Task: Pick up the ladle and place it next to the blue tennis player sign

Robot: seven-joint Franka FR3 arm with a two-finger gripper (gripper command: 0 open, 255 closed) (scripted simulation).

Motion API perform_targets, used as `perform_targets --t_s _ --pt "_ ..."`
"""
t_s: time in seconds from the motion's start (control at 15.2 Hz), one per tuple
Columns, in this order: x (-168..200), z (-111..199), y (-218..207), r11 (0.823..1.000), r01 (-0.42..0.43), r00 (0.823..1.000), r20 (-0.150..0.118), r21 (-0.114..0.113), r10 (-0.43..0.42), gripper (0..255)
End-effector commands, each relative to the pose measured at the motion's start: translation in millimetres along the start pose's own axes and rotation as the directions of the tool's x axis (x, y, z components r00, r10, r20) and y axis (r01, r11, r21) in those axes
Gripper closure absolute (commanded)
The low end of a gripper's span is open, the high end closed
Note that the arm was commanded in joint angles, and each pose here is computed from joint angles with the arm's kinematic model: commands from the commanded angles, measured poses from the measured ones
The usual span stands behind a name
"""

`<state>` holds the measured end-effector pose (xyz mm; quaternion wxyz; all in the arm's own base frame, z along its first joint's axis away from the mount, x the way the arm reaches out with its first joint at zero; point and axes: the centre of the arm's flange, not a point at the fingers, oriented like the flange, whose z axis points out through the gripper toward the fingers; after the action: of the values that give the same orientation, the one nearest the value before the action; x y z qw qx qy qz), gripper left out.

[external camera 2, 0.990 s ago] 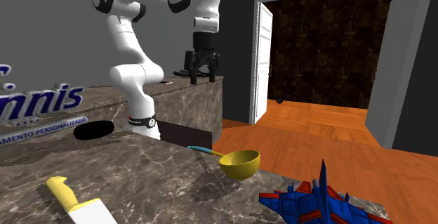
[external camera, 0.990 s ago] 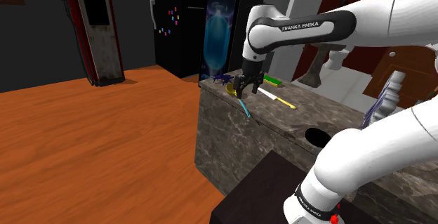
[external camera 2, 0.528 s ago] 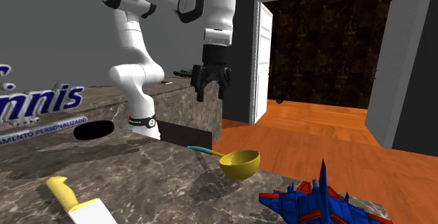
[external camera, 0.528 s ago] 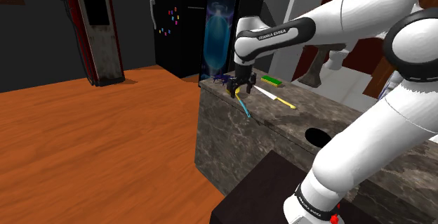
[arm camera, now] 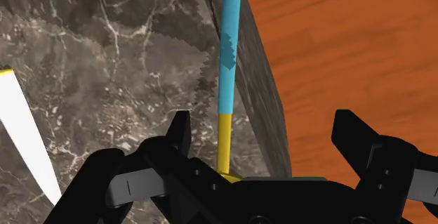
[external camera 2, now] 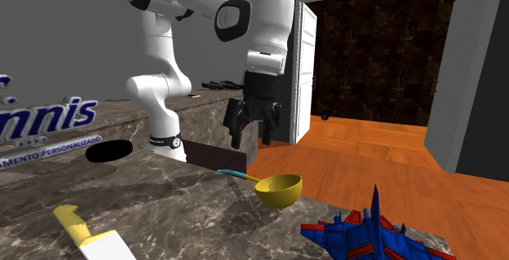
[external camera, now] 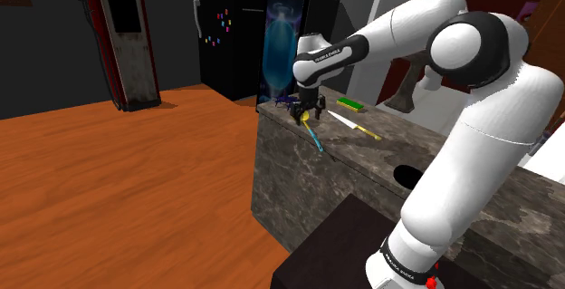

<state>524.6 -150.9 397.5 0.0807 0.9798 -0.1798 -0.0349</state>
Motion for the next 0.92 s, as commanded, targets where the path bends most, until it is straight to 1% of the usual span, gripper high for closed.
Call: perform_targets --t_s 0.0,0.13,0.2,0.66,0.86 --pt "23.1 15.0 4.5 0.999 -0.027 1.000 0.001 -0.019 0.027 0" --pt "43.6 27.6 13.3 0.998 -0.053 0.999 0.002 -0.037 0.053 0" --pt "49.8 31.4 16.1 0.997 -0.061 0.998 0.002 -0.043 0.061 0" --pt "49.6 68.3 17.7 0.997 -0.061 0.998 0.002 -0.043 0.061 0" --pt "49.6 71.4 17.8 0.997 -0.061 0.998 0.002 -0.043 0.061 0"
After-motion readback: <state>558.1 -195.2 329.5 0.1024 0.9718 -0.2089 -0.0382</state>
